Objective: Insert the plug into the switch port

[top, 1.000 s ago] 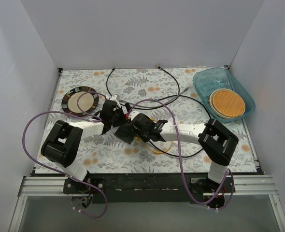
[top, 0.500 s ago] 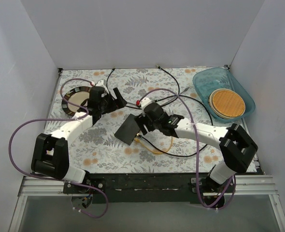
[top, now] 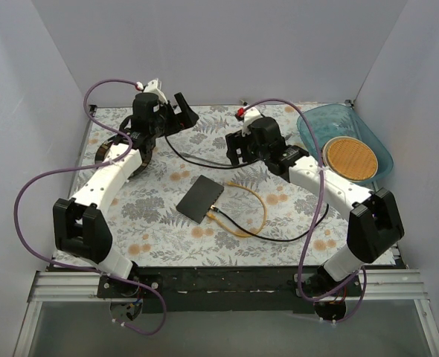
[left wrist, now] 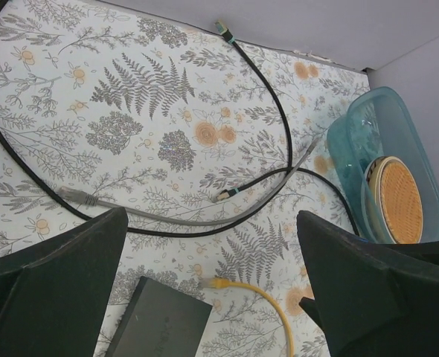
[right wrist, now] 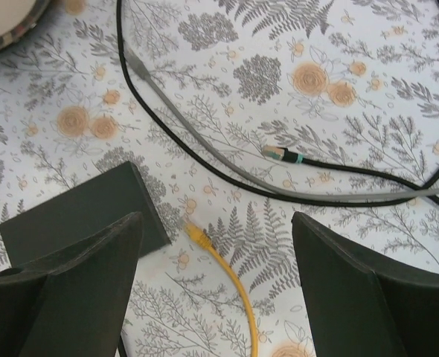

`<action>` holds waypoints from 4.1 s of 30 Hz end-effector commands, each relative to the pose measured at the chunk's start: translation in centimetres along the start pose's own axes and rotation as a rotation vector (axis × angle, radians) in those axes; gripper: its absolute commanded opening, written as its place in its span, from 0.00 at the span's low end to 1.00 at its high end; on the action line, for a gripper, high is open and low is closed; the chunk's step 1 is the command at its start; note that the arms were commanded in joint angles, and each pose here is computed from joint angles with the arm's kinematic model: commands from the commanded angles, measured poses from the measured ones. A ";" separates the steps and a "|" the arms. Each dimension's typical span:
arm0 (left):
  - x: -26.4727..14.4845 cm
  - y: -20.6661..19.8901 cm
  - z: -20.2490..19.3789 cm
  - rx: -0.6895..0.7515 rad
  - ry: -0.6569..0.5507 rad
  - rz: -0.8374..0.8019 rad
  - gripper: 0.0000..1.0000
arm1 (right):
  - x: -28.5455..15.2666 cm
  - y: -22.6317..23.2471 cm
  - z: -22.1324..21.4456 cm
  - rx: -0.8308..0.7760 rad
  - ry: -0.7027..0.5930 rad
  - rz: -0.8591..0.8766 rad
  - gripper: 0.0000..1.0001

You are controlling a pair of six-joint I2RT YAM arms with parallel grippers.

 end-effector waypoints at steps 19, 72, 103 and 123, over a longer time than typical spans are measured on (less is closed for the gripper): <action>-0.6 2.4 -4.7 -0.082 0.082 0.018 0.98 | 9.7 2.8 2.8 -0.071 0.044 0.198 0.86; -1.1 5.0 -4.0 -0.108 0.071 0.064 0.98 | 11.1 -0.8 6.5 -0.140 -0.048 -0.035 0.01; -2.4 1.0 -7.6 -0.069 0.193 -0.368 0.98 | -5.8 3.2 -5.7 -0.097 0.020 0.575 0.01; -2.2 -1.3 -11.4 -0.097 0.396 -0.741 0.53 | -5.6 4.7 -5.0 -0.045 -0.067 0.683 0.01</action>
Point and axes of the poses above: each gripper's point midway between its finger pads, its own x axis out along the fingers, its own y axis along the line the jaws close on, z = x × y, the point moved 4 cm from there along -x, back along the fingers, and after that the axes turned 1 degree about -x, right-handed, at the moved point
